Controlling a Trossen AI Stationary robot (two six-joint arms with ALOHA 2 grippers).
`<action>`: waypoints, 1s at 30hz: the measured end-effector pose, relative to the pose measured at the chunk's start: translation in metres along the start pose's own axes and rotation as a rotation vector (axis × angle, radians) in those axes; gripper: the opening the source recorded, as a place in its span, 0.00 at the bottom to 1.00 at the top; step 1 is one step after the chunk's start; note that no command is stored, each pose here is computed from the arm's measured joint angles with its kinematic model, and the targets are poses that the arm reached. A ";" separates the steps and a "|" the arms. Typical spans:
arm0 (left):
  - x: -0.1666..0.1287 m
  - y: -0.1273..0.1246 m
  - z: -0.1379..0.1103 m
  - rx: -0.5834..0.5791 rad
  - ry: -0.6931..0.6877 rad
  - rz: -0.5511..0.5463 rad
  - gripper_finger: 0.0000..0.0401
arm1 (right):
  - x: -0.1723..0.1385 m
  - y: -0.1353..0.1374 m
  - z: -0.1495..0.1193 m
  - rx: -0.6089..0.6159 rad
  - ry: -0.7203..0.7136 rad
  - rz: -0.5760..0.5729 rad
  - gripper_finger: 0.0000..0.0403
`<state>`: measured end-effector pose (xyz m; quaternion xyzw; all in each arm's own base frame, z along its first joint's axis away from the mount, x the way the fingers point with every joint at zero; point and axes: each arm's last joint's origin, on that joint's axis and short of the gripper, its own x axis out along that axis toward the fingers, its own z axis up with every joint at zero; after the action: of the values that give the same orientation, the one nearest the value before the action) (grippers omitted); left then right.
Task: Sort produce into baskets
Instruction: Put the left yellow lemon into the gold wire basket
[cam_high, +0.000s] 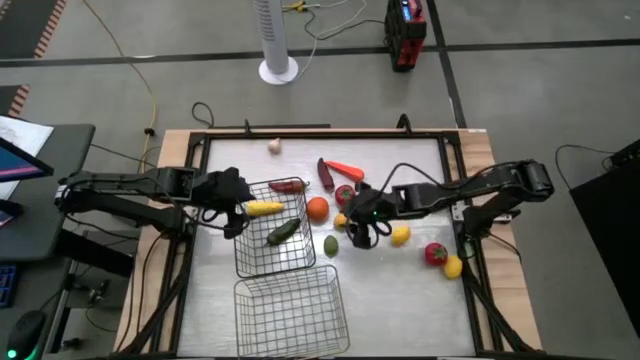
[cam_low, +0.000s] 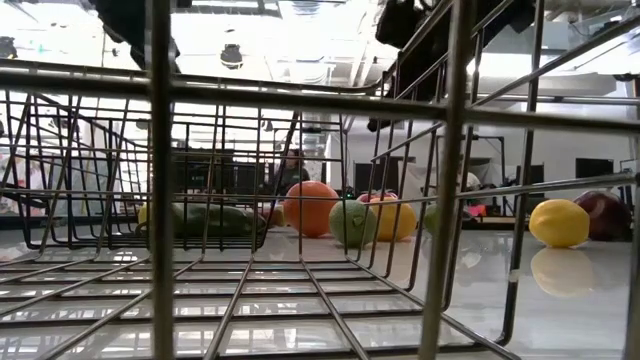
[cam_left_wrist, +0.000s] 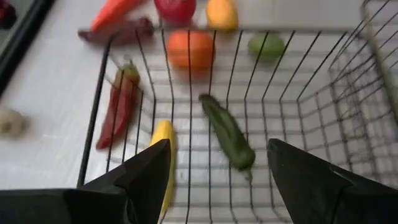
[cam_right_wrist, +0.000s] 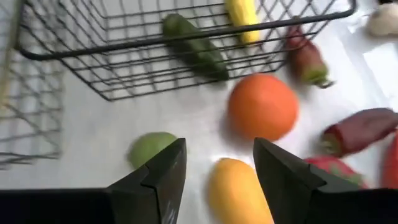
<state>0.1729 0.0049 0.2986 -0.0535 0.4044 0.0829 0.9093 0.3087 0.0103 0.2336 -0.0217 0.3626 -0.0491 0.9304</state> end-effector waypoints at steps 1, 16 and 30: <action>-0.001 0.000 0.001 0.013 -0.005 0.009 0.63 | 0.001 -0.004 -0.001 -0.001 0.014 -0.010 0.56; -0.002 0.001 0.012 0.140 -0.127 0.125 0.63 | 0.029 -0.003 -0.033 -0.222 0.158 0.033 0.76; -0.003 0.001 0.011 0.140 -0.117 0.134 0.63 | 0.072 -0.005 -0.059 -0.273 0.295 0.030 0.66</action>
<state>0.1784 0.0076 0.3080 0.0424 0.3580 0.1179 0.9253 0.3212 -0.0024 0.1425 -0.1349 0.4985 0.0117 0.8563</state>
